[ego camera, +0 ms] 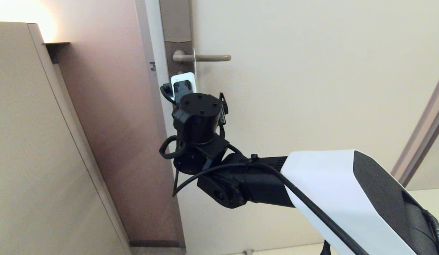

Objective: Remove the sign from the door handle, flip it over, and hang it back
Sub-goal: Hang the sign back with the other side facing out

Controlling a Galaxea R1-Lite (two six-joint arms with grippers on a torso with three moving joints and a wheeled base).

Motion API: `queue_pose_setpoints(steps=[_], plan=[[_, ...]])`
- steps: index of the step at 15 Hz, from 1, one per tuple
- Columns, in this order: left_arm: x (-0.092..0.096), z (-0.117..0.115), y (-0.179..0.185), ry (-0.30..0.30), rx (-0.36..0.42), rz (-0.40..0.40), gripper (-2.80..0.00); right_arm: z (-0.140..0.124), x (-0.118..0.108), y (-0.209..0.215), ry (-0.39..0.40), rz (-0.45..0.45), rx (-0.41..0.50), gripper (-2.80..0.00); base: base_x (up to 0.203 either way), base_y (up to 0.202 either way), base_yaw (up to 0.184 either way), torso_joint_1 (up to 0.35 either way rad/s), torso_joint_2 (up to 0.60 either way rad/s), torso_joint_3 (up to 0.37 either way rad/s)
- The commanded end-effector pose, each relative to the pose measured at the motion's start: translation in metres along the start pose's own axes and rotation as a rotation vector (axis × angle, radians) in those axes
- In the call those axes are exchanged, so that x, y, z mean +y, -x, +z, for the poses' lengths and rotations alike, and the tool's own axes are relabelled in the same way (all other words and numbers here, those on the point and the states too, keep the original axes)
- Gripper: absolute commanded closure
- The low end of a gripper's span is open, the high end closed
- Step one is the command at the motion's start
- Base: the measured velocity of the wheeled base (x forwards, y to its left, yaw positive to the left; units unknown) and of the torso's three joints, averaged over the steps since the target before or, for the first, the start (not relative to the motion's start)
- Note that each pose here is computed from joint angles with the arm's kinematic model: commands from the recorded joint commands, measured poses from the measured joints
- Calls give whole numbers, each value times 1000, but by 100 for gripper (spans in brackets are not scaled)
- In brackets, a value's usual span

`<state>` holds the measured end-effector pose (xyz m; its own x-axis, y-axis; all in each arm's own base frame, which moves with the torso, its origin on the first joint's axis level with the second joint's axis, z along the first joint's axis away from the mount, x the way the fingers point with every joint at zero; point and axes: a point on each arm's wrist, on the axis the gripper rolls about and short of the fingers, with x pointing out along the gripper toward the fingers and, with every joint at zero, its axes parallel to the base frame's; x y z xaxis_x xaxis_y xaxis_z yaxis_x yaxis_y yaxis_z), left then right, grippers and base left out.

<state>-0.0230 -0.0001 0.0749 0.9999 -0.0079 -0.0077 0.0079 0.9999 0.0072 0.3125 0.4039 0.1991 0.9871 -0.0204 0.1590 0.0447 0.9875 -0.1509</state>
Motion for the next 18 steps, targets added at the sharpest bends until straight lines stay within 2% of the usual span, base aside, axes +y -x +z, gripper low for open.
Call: queue_pose_setpoints(steps=[1,10,11,18], plan=[[0,0,0,0,2,0,0,17,-10,4,-20,-8,-12,-280,0,0,0,0,0,0],[0,0,0,0,2,0,0,54,-35,40,-57,50,-16,-280,0,0,0,0,0,0],[0,0,0,0,0,0,0,55,-38,45,-57,59,-10,0,0,0,0,0,0,0],[0,0,0,0,2,0,0,63,-68,70,-80,97,15,0,0,0,0,0,0,0]])
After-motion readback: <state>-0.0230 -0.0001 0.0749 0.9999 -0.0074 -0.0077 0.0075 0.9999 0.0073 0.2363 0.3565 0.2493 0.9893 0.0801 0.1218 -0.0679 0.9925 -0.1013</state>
